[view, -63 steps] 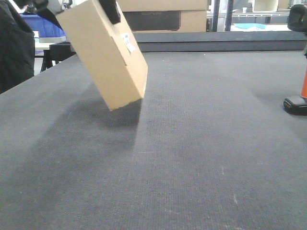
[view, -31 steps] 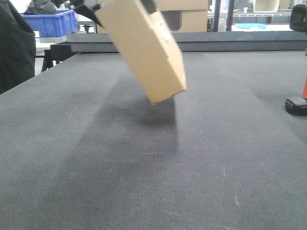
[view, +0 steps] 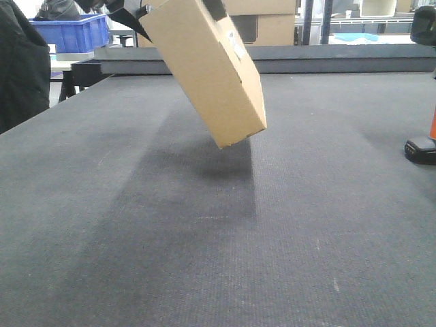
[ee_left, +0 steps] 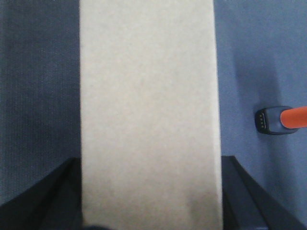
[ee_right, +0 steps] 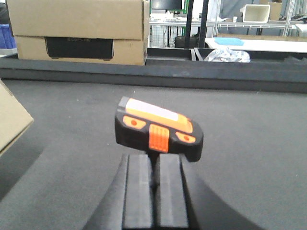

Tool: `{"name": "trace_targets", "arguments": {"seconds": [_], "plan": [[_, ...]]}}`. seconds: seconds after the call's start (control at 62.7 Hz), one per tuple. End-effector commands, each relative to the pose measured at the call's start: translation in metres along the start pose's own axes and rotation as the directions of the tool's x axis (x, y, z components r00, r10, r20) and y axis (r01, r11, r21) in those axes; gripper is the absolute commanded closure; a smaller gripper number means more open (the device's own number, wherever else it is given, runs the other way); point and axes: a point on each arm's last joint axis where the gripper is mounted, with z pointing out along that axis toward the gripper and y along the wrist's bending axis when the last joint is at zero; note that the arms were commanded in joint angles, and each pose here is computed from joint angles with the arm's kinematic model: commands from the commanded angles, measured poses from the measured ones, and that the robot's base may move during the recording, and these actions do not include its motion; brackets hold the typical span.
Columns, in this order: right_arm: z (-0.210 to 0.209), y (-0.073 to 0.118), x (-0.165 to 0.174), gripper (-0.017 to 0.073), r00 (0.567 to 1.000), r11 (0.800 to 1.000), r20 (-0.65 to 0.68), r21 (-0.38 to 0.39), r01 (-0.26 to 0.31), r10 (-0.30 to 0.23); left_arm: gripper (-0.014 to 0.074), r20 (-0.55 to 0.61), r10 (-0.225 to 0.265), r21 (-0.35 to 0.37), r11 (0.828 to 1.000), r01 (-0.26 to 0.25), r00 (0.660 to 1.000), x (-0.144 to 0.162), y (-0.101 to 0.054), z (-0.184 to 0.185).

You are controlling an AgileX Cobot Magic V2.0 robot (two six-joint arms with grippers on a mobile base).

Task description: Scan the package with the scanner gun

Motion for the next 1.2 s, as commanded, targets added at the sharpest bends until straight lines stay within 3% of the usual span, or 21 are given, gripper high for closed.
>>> {"name": "trace_targets", "arguments": {"seconds": [0.0, 0.128, 0.335, 0.383, 0.415, 0.478, 0.526, 0.749, 0.829, 1.02, 1.132, 1.18], "plan": [[0.013, 0.000, 0.006, 0.0721, 0.999, 1.000, -0.036, 0.007, -0.004, 0.005, 0.0704, 0.020, -0.008, 0.017, 1.000, 0.007, 1.000, -0.001, -0.003, 0.000], [0.033, -0.001, 0.022, 0.0721, 0.995, 1.000, -0.095, 0.015, 0.001, 0.000, 0.0704, 0.020, -0.008, 0.017, 1.000, 0.007, 1.000, -0.001, -0.003, 0.000], [0.058, -0.002, 0.040, 0.0721, 0.997, 0.999, -0.074, 0.033, 0.005, -0.002, 0.0704, 0.020, -0.008, 0.017, 1.000, 0.007, 1.000, -0.001, -0.003, 0.000], [0.062, -0.003, 0.045, 0.0721, 0.996, 0.998, -0.078, 0.041, -0.042, 0.045, 0.0704, 0.020, -0.008, 0.017, 1.000, 0.007, 1.000, -0.001, -0.003, 0.000], [0.064, -0.003, 0.048, 0.0721, 0.991, 0.993, -0.074, 0.048, -0.108, 0.112, 0.0704, 0.020, -0.008, 0.017, 1.000, 0.007, 1.000, -0.001, -0.003, 0.000], [0.069, -0.004, 0.051, 0.0721, 0.969, 0.969, -0.054, 0.064, -0.239, 0.243, 0.0704, 0.020, -0.008, 0.017, 1.000, 0.007, 1.000, -0.001, -0.003, 0.000], [0.072, -0.004, 0.055, 0.0721, 0.954, 0.954, -0.048, 0.070, -0.292, 0.295, 0.0704, 0.020, -0.008, 0.017, 1.000, 0.007, 1.000, -0.001, -0.003, 0.000], [0.080, -0.005, 0.069, 0.0716, 0.952, 0.952, -0.059, 0.080, -0.295, 0.300, 0.0704, 0.026, -0.008, 0.020, 1.000, 0.007, 1.000, -0.002, -0.003, -0.001], [0.082, -0.005, 0.073, 0.0629, 0.951, 0.952, -0.080, 0.086, -0.293, 0.300, 0.0704, 0.026, -0.008, 0.020, 1.000, 0.007, 1.000, -0.002, -0.003, -0.001], [0.091, -0.004, 0.064, 0.0136, 0.952, 0.952, -0.046, 0.075, -0.297, 0.301, 0.0704, 0.027, -0.005, 0.017, 1.000, 0.005, 1.000, -0.002, -0.003, -0.001], [0.099, -0.004, 0.054, -0.0014, 0.953, 0.952, -0.008, 0.062, -0.301, 0.302, 0.0704, 0.027, -0.005, 0.017, 1.000, 0.005, 1.000, -0.002, -0.003, -0.001], [0.104, -0.003, 0.052, -0.0008, 0.953, 0.951, -0.002, 0.059, -0.302, 0.303, 0.0704, 0.027, -0.005, 0.017, 1.000, 0.005, 1.000, -0.002, -0.003, -0.001]]}}
